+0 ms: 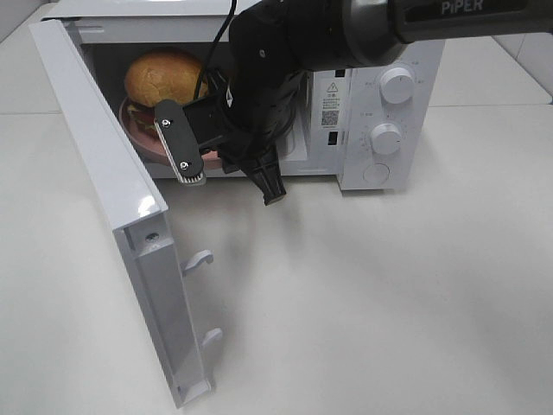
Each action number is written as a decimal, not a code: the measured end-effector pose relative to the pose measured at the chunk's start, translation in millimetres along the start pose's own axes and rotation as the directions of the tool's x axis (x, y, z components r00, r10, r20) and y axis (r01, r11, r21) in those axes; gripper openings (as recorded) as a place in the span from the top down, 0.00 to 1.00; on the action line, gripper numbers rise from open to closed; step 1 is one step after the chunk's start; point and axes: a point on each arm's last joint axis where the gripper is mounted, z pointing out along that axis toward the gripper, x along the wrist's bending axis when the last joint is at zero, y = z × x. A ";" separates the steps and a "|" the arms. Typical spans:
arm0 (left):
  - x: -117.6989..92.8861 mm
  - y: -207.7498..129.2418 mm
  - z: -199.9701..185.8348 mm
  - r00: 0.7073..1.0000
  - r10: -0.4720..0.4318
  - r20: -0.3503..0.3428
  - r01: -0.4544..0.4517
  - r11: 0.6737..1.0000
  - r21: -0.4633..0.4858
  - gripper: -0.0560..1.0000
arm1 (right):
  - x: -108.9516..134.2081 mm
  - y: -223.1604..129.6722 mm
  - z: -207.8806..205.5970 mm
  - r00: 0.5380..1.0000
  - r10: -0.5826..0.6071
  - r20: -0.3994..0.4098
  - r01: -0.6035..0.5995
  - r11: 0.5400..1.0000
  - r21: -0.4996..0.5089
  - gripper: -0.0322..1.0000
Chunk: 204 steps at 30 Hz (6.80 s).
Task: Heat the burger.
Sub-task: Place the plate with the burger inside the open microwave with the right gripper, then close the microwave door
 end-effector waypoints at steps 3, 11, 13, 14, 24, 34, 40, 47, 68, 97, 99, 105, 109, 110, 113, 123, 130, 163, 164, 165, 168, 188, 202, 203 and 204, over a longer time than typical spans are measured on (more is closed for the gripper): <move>0.0 0.0 0.0 1.000 0.000 0.000 0.000 1.000 0.000 0.01 | -2.7 1.2 6.3 1.000 0.001 -0.011 -0.001 1.000 0.006 0.92; 0.0 0.0 0.0 1.000 0.000 0.000 0.000 1.000 0.000 0.01 | -11.8 -8.4 19.6 0.999 0.029 -0.023 -0.028 0.999 0.026 0.92; 0.0 0.0 0.0 1.000 0.000 0.000 0.000 1.000 0.000 0.01 | -14.4 -12.2 22.9 0.999 0.040 -0.028 -0.039 0.999 0.034 0.92; 0.0 0.0 0.0 1.000 0.000 0.000 0.000 1.000 0.000 0.01 | -16.0 -14.4 24.5 0.999 0.045 -0.029 -0.044 0.998 0.039 0.92; 0.0 0.0 0.0 1.000 0.000 0.000 0.000 1.000 0.000 0.01 | -34.2 -20.2 34.5 0.997 0.080 -0.008 -0.080 0.996 0.049 0.92; 0.0 0.0 0.0 1.000 0.000 0.000 0.000 1.000 0.000 0.01 | -46.7 -16.8 44.9 0.996 0.086 0.028 -0.087 0.995 0.039 0.92; 0.0 0.0 0.0 1.000 0.000 0.000 0.000 1.000 0.000 0.01 | -50.9 -17.2 49.1 0.995 0.091 0.040 -0.093 0.995 0.037 0.92; 0.0 0.0 0.0 1.000 0.000 0.000 0.000 1.000 0.000 0.01 | -51.0 -25.0 52.8 0.994 0.103 0.036 -0.105 0.993 0.045 0.92; 0.0 0.0 0.0 1.000 0.000 0.000 0.000 1.000 0.000 0.01 | -54.3 -39.6 64.1 0.992 0.119 0.048 -0.122 0.991 0.055 0.92; 0.0 0.0 0.0 1.000 0.000 0.000 0.000 1.000 0.000 0.01 | -55.6 -32.6 65.5 0.985 0.165 0.045 -0.166 0.986 0.029 0.88; 0.0 0.0 0.0 1.000 0.000 0.000 0.000 1.000 0.000 0.01 | -57.2 -31.7 64.6 0.985 0.165 0.056 -0.166 0.986 0.023 0.85; 0.0 0.0 0.0 1.000 0.000 0.000 0.000 1.000 0.000 0.01 | -61.2 -29.3 61.7 0.982 0.167 0.084 -0.168 0.986 0.007 0.69; 0.0 0.0 0.0 1.000 0.000 0.000 0.000 1.000 0.000 0.01 | -60.6 -29.5 61.1 0.983 0.167 0.075 -0.169 0.986 0.011 0.62; 0.0 0.0 0.0 1.000 0.000 0.000 0.000 1.000 0.000 0.01 | -60.7 -29.6 60.3 0.983 0.169 0.071 -0.170 0.985 0.013 0.58; 0.0 0.0 0.0 1.000 0.000 0.000 0.000 1.000 0.000 0.01 | -60.9 -30.0 57.8 0.984 0.170 0.062 -0.171 0.985 0.018 0.55; 0.0 0.0 0.0 1.000 0.000 0.000 0.000 1.000 0.000 0.01 | -60.0 -30.4 47.5 0.982 0.186 0.018 -0.186 0.982 0.025 0.51; 0.0 0.0 0.0 1.000 0.000 0.000 0.000 1.000 0.000 0.01 | -56.2 -31.5 42.6 0.981 0.192 -0.038 -0.191 0.981 0.046 0.51; 0.0 0.0 0.0 1.000 0.000 0.000 0.000 1.000 0.000 0.01 | -35.5 -35.9 10.7 0.952 0.243 -0.188 -0.228 0.969 0.095 0.48; 0.0 0.0 0.0 1.000 0.000 0.000 0.000 1.000 0.000 0.01 | -34.0 -36.1 5.9 0.951 0.245 -0.188 -0.231 0.969 0.090 0.48; 0.0 0.0 0.0 1.000 0.000 0.000 0.000 1.000 0.000 0.01 | -33.5 -36.2 4.4 0.952 0.245 -0.186 -0.232 0.969 0.088 0.48; 0.0 0.0 0.0 1.000 0.000 0.000 0.000 1.000 0.000 0.01 | -31.7 -36.4 0.9 0.951 0.246 -0.186 -0.234 0.969 0.084 0.48; 0.0 0.0 0.0 1.000 0.000 0.000 0.000 1.000 0.000 0.01 | -5.5 -39.0 -28.9 0.937 0.259 -0.235 -0.242 0.965 0.100 0.48; 0.0 0.0 0.0 1.000 0.000 0.000 0.000 1.000 0.000 0.01 | 17.3 -29.2 -58.4 0.931 0.261 -0.257 -0.244 0.965 0.095 0.48; 0.0 0.0 0.0 1.000 0.000 0.000 0.000 1.000 0.000 0.01 | 17.3 -29.2 -58.4 0.931 0.261 -0.257 -0.244 0.965 0.095 0.48; 0.0 0.0 0.0 1.000 0.000 0.000 0.000 1.000 0.000 0.01 | 20.2 -28.6 -59.7 0.930 0.258 -0.263 -0.241 0.966 0.096 0.48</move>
